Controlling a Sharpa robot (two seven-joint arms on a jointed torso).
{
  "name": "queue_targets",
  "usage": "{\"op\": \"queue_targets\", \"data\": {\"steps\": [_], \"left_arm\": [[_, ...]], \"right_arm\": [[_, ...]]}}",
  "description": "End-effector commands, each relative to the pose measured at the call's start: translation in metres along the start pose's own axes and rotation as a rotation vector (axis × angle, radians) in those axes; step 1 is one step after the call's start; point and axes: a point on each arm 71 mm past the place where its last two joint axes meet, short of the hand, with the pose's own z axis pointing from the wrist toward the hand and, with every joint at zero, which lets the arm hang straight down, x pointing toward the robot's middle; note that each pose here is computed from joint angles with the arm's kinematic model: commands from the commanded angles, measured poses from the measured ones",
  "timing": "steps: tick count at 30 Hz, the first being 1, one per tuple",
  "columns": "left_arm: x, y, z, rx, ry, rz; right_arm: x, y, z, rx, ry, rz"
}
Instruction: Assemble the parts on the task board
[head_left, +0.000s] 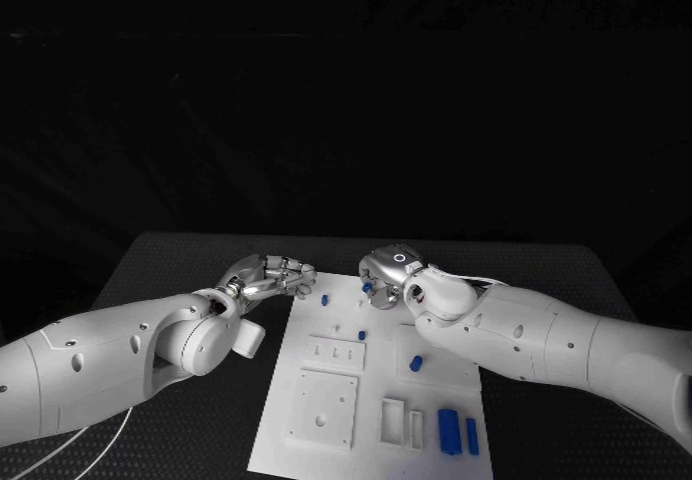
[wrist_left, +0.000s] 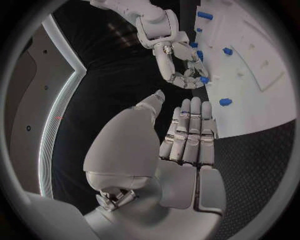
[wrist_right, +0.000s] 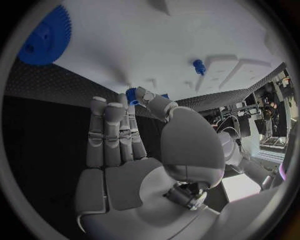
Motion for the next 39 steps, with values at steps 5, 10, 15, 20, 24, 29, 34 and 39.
{"op": "queue_targets", "data": {"steps": [5,10,15,20,24,29,34,39], "left_arm": [[0.0025,-0.0018,0.0009,0.01,0.019,-0.001],[0.0024,-0.0019,0.0009,0.01,0.019,-0.001],[0.0003,-0.0027,0.0005,0.014,0.011,0.003],[-0.0001,-0.0038,0.0004,0.015,0.013,0.003],[-0.0008,-0.0045,0.0001,0.016,0.012,0.003],[-0.0027,-0.0046,-0.0008,0.017,0.008,0.005],[-0.0038,-0.0052,-0.0014,0.018,0.006,0.007],[-0.0034,-0.0056,-0.0012,0.019,0.007,0.007]], "right_arm": [[0.0023,0.0025,0.0007,-0.004,0.015,-0.017],[0.0023,0.0036,0.0022,-0.003,0.015,-0.02],[0.0025,0.0038,0.0031,0.001,0.017,-0.028],[0.0033,0.0044,0.0051,-0.002,0.024,-0.033],[0.0033,0.0051,0.0056,0.0,0.026,-0.032],[0.0042,0.0005,0.0045,0.01,0.033,-0.037],[0.0049,-0.001,0.0038,0.016,0.041,-0.044],[0.0055,-0.0016,0.0036,0.019,0.049,-0.046]]}}
